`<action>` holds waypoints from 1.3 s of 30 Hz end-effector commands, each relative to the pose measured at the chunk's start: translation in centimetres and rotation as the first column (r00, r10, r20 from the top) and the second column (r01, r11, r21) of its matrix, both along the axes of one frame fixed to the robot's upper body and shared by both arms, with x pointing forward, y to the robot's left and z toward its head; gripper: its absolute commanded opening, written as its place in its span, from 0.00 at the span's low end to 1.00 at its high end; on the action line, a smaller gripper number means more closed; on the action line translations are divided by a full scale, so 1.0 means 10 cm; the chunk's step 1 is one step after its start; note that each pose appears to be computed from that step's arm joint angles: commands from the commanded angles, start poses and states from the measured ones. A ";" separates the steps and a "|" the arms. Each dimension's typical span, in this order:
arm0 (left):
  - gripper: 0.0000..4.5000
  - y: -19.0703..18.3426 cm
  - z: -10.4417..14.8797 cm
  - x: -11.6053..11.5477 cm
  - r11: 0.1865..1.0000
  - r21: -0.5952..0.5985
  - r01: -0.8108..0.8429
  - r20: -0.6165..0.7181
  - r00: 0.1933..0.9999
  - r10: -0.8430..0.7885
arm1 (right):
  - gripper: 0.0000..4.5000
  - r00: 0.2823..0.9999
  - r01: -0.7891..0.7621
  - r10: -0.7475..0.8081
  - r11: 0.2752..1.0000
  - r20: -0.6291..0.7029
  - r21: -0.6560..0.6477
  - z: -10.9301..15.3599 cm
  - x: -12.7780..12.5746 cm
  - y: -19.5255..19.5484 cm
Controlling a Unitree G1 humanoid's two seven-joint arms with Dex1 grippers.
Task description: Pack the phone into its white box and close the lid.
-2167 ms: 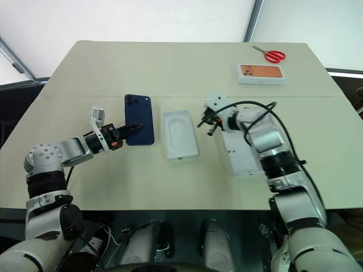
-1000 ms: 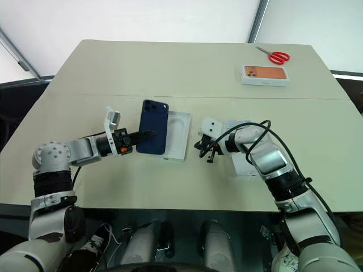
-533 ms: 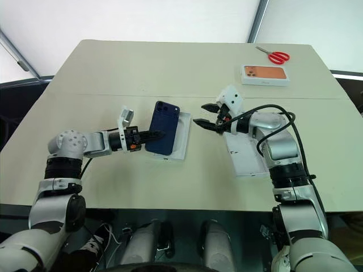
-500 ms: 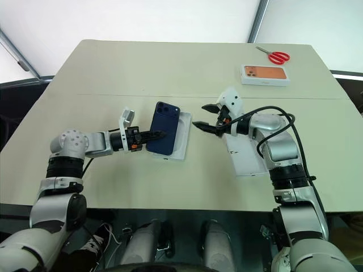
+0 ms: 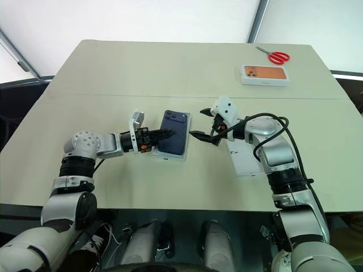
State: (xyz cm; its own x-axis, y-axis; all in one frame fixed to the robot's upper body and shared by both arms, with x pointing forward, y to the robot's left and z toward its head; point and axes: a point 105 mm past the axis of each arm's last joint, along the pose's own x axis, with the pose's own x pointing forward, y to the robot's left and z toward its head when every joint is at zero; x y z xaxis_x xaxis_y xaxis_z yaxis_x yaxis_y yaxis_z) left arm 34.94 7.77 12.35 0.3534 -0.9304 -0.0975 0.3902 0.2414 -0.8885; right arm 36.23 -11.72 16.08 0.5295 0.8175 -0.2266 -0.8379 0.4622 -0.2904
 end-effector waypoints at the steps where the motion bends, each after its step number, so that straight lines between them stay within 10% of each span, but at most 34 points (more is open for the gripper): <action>1: 0.94 0.03 0.04 -0.01 1.000 0.024 -0.005 0.012 1.000 0.004 | 1.00 0.998 -0.005 0.005 1.000 0.068 0.000 0.12 0.01 0.02; 34: 0.99 0.68 0.35 0.20 0.935 0.282 -0.213 0.306 0.944 0.123 | 1.00 0.997 -0.039 0.039 0.999 0.064 -0.006 0.08 0.05 0.15; 39: 0.57 0.76 0.22 0.33 0.884 0.360 -0.297 0.344 0.923 0.170 | 0.57 0.997 -0.029 0.034 0.997 0.065 -0.070 -0.06 0.03 0.13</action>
State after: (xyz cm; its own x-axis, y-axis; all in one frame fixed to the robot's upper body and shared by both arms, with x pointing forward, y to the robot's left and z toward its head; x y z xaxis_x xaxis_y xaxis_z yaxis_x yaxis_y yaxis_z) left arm 37.56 15.39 13.60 0.5977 -0.7392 -0.3105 0.4759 0.6387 -0.6046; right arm 36.79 -10.52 15.27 0.5221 0.8170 -0.2449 -0.8374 0.4365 -0.3290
